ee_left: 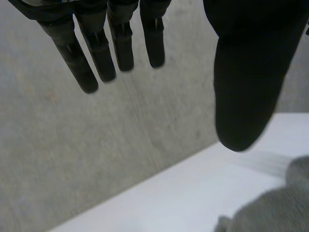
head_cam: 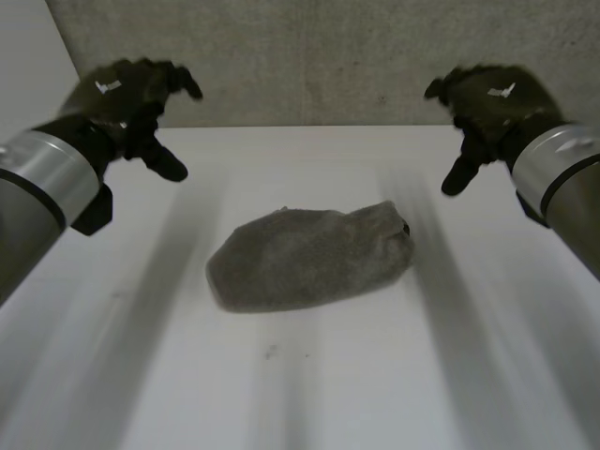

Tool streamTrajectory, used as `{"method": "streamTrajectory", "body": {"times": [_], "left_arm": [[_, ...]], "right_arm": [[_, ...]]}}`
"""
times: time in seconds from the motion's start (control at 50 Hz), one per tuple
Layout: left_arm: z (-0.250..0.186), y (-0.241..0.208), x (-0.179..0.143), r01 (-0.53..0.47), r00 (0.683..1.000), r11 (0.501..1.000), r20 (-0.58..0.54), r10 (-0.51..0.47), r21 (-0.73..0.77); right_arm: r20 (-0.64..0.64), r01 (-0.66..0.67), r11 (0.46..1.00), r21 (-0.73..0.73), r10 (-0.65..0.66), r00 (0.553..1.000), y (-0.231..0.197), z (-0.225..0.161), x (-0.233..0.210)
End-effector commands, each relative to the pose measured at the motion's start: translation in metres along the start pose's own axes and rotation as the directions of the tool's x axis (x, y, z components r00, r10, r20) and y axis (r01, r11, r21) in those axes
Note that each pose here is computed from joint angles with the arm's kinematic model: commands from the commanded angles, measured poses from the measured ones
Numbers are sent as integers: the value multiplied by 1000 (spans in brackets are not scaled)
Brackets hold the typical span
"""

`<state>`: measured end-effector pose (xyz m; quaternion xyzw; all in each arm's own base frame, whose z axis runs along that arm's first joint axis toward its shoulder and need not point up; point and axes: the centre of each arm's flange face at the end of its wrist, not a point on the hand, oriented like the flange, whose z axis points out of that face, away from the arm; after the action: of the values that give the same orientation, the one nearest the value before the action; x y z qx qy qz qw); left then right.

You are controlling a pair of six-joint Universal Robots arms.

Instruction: Fold the towel.

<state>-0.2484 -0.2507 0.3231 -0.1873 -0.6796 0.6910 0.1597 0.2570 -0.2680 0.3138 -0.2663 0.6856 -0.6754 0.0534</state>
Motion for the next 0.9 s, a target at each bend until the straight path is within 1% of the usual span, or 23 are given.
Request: {"method": "streamTrajectory", "body": {"times": [0.02,0.04,0.1,0.18,0.22,0.28,0.32,0.44,0.52,0.56,0.6,0.62,0.64,0.66,0.7,0.72,0.76,0.78,0.8,0.82,0.86,0.88,0.9], "left_arm": [[15,51,-1,18,1000,984,-5,-19,-175],[17,68,0,22,1000,972,-9,-25,-233],[22,97,-1,30,999,950,-11,-35,-312],[32,124,-2,18,1000,932,-17,-26,-362],[43,147,-4,-13,1000,925,-26,3,-379],[49,156,-5,-36,999,926,-35,25,-376],[59,173,-5,-80,996,926,-53,65,-368],[69,192,-2,-101,994,933,-68,83,-344],[70,205,7,-107,991,933,-107,75,-345],[69,205,12,-110,990,934,-121,72,-341],[67,200,22,-114,988,939,-139,72,-325],[67,200,22,-114,988,939,-139,72,-324],[67,195,25,-114,988,944,-137,74,-311],[67,195,25,-114,988,944,-137,75,-311],[65,159,24,-118,989,966,-117,93,-229],[65,159,24,-118,989,966,-117,93,-228],[55,119,25,-109,991,984,-88,97,-142],[55,119,25,-109,991,984,-88,97,-142],[47,101,28,-88,994,990,-75,80,-106],[47,101,28,-88,994,991,-75,80,-106],[26,58,30,-26,998,1000,-51,26,-5],[26,58,30,-26,998,1000,-50,25,-4],[15,42,30,6,999,999,-44,-5,35]], "right_arm": [[177,127,976,-178,-95,980,38,4,-24],[215,142,962,-232,-92,972,50,3,-29],[275,139,940,-311,-52,960,71,6,-38],[307,122,938,-324,-18,952,89,16,-46],[298,77,950,-302,17,954,106,32,-53],[284,48,957,-286,37,958,114,40,-55],[256,-4,970,-244,68,964,129,54,-60],[239,-7,984,-178,50,970,150,71,-73],[202,-5,988,-152,36,979,160,82,-73],[181,-4,991,-137,29,983,157,83,-71],[148,-8,998,-69,18,989,135,86,-63],[147,-8,998,-69,18,989,135,86,-63],[128,-12,1000,-12,14,992,116,86,-57],[128,-12,1000,-12,14,992,116,86,-56],[94,-13,994,113,2,996,74,84,-45],[94,-13,993,114,2,996,73,84,-45],[58,-14,975,222,1,998,32,83,-32],[58,-14,975,222,1,998,32,83,-32],[46,-16,963,267,4,999,15,82,-27],[46,-16,963,268,4,999,14,82,-27],[32,-24,945,326,14,999,-12,79,-19],[32,-24,945,326,14,999,-12,79,-19],[28,-23,938,345,14,1000,-21,79,-16]]}}
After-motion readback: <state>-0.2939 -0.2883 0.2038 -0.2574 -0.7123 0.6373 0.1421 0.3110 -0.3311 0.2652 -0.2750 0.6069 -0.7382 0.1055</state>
